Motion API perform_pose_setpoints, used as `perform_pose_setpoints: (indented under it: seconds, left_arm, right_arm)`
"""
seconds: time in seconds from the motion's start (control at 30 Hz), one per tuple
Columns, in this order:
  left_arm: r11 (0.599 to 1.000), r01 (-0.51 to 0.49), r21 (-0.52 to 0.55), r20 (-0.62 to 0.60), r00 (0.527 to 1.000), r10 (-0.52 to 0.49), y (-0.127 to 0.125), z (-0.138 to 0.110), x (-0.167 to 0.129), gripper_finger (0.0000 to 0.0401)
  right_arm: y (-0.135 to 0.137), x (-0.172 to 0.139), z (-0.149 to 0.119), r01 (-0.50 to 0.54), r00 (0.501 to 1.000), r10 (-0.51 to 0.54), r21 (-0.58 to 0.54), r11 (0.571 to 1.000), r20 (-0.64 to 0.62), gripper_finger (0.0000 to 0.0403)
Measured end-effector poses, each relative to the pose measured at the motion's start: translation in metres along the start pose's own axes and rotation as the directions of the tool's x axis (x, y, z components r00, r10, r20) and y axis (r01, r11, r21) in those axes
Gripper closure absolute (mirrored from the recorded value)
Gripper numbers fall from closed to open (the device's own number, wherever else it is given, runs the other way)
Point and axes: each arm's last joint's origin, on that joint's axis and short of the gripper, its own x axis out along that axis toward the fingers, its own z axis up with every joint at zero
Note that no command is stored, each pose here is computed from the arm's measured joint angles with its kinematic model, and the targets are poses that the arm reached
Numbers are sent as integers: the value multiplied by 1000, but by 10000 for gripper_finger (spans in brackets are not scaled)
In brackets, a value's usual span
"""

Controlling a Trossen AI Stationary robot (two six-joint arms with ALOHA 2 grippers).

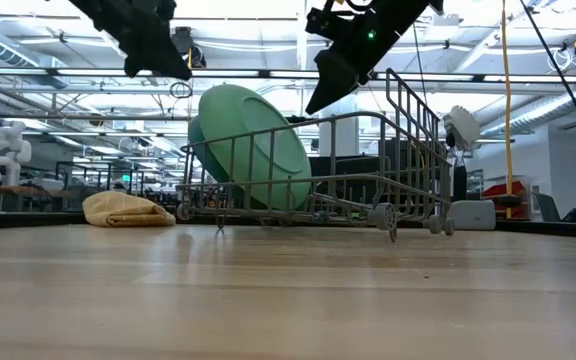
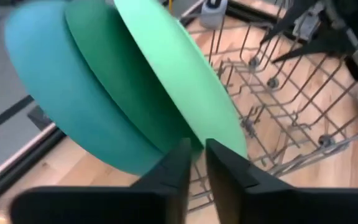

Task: Sort dishes
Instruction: Adjust the light green plate

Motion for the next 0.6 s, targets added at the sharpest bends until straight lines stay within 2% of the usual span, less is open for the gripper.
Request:
perform_pose_setpoints:
  seconds: [0.2, 0.3, 0.4, 0.6]
  left_arm:
    - [999, 37, -39, -10, 999, -37, -1, 2, 12, 229]
    - [998, 32, -54, -25, 999, -33, -1, 2, 19, 187]
    - [996, 26, -80, -49, 998, -30, -1, 1, 27, 169]
    - [995, 59, -79, -12, 998, -61, -3, 7, 43, 166]
  right_arm:
    - [2, -1, 0, -4, 1000, 4, 26, 1000, 1, 284]
    - [5, -3, 1, -10, 1000, 10, 4, 1000, 6, 284]
    - [6, -4, 2, -11, 1000, 11, -6, 1000, 15, 284]
    - [7, -4, 5, -8, 999, 8, -10, 1000, 42, 284]
